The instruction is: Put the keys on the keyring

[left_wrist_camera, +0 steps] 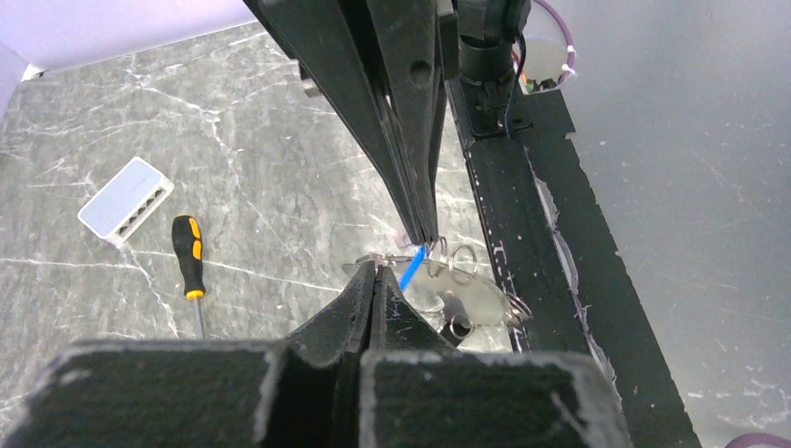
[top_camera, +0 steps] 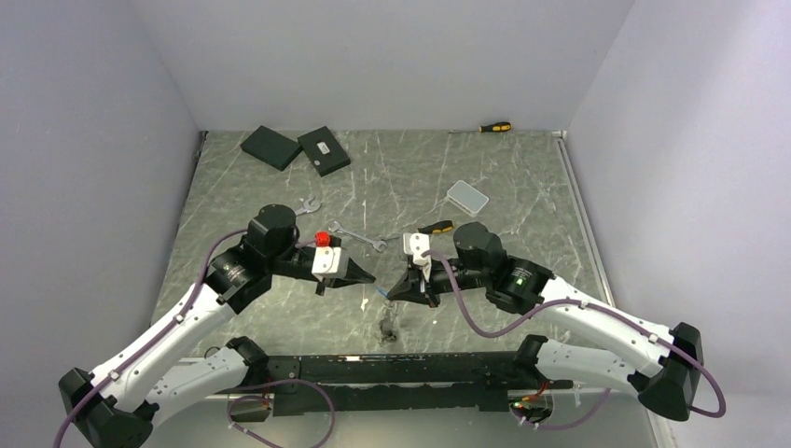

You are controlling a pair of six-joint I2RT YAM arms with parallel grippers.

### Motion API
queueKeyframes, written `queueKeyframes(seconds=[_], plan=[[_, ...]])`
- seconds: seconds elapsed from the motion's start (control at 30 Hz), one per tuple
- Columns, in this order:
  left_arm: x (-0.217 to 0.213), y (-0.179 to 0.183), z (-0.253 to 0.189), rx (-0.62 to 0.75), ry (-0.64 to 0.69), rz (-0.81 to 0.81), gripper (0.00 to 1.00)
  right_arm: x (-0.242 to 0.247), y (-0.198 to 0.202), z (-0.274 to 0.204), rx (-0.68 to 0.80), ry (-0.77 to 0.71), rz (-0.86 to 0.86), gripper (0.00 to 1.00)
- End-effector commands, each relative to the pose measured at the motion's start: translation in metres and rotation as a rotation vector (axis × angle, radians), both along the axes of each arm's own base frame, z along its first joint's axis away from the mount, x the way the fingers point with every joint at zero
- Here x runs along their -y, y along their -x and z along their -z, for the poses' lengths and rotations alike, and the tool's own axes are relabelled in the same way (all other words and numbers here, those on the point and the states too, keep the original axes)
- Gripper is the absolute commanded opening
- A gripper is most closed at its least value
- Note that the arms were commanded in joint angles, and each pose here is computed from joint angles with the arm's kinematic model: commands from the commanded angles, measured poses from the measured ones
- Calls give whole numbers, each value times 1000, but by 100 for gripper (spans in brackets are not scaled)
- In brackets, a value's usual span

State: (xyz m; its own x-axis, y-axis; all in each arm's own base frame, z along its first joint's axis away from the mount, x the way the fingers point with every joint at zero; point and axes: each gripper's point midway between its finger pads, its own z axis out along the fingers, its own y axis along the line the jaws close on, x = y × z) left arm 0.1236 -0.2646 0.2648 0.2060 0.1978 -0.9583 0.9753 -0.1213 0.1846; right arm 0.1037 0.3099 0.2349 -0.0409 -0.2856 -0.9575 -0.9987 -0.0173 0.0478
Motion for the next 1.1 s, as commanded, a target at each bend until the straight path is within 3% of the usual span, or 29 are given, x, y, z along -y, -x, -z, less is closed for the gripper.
queueKeyframes(seconds=[0.0, 0.37, 0.5, 0.7, 1.07], plan=[[4, -3, -11, -25, 40, -18, 0, -5, -6, -22, 87, -90, 11, 0], [-6, 8, -9, -44, 42, -34, 2, -6, -7, -21, 100, -99, 14, 0], [-8, 14, 0, -92, 46, -43, 21, -7, -8, -26, 110, -96, 12, 0], [-7, 15, 9, -138, 64, -58, 38, -7, -8, -38, 122, -112, 8, 0], [5, 3, 20, -168, 94, -61, 32, -7, -7, -44, 128, -115, 4, 0]])
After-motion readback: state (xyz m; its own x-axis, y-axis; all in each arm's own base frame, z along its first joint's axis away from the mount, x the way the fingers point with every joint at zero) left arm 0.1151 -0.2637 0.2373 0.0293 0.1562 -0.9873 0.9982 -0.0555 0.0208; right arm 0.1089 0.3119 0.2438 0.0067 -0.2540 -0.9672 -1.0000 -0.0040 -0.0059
